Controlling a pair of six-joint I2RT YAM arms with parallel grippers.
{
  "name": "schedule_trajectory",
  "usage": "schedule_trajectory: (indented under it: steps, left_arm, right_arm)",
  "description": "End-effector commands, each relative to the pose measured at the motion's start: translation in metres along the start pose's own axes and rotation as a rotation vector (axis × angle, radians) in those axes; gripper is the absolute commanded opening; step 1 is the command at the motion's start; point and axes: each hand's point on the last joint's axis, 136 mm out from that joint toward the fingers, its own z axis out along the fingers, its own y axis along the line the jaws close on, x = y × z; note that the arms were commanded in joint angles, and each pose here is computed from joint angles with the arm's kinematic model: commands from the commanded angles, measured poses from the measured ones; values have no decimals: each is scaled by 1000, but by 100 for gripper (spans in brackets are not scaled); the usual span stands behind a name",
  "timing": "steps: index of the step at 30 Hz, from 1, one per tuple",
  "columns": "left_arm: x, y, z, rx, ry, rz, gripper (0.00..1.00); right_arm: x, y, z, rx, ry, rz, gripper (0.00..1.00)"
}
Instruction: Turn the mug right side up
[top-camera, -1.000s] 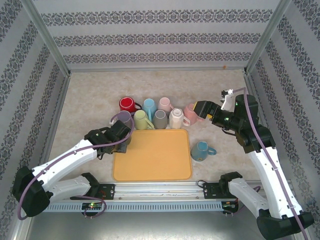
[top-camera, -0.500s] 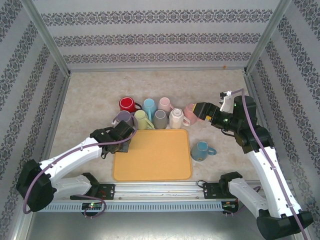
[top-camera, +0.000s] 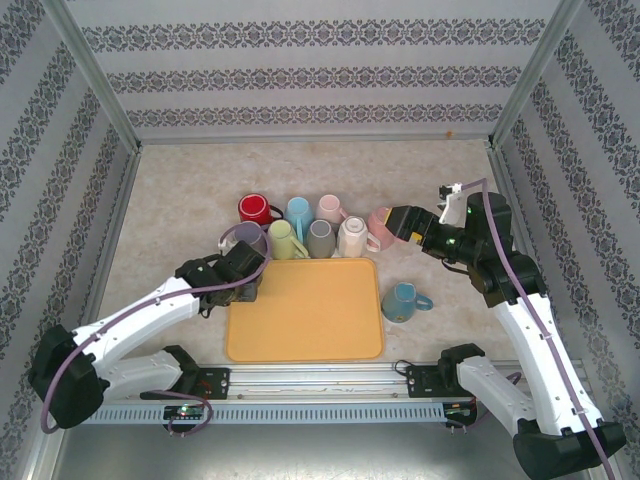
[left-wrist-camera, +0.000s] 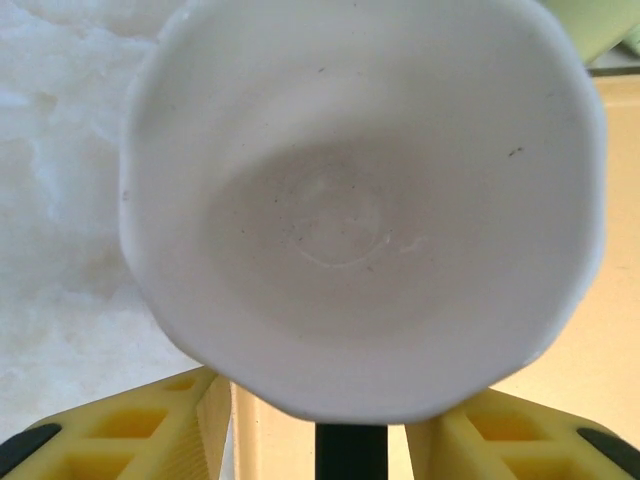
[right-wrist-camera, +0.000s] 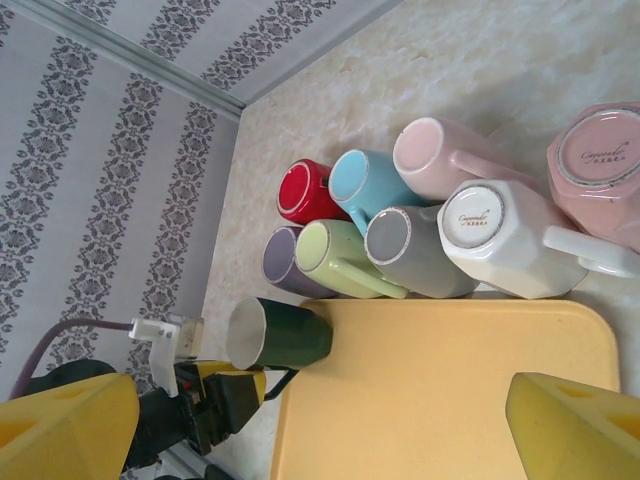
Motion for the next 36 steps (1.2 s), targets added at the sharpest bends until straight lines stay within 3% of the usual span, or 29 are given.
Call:
schedule_trajectory:
  steps: [1, 4, 8, 12, 17, 21, 25, 28, 32, 36]
  left_arm:
    - [-3, 4, -12, -2, -27, -12, 51]
    - [-8, 2, -32, 50, -53, 0, 52]
    - [-26, -6, -66, 127, -96, 72, 54]
    - [-42, -26, -88, 207, -110, 181, 54]
    - [-54, -74, -113, 470, -196, 327, 56]
    - [-49, -100, -122, 639, -232, 384, 58]
    - [-37, -104, -120, 687, -226, 428, 58]
    - [-36, -102, -128, 717, -269, 423, 58]
    - [-38, -100, -144, 757, -331, 410, 60]
    - [-37, -100, -152, 787, -352, 402, 60]
  right_arm:
    - [2, 0, -2, -1, 5, -24, 94]
    - [10, -10, 0, 50, 39, -31, 93]
    - [32, -35, 1, 260, 133, -132, 92]
    - [54, -52, 0, 480, 264, -380, 92]
    - [68, -75, -1, 678, 500, -726, 95]
    - [86, -74, 7, 565, 643, -925, 96]
    - [108, -62, 11, 288, 725, -1287, 98]
    - [124, -71, 2, 144, 868, -1457, 98]
    - [132, -94, -11, 119, 1084, -1532, 98]
    - [135, -109, -7, 107, 1176, -1474, 98]
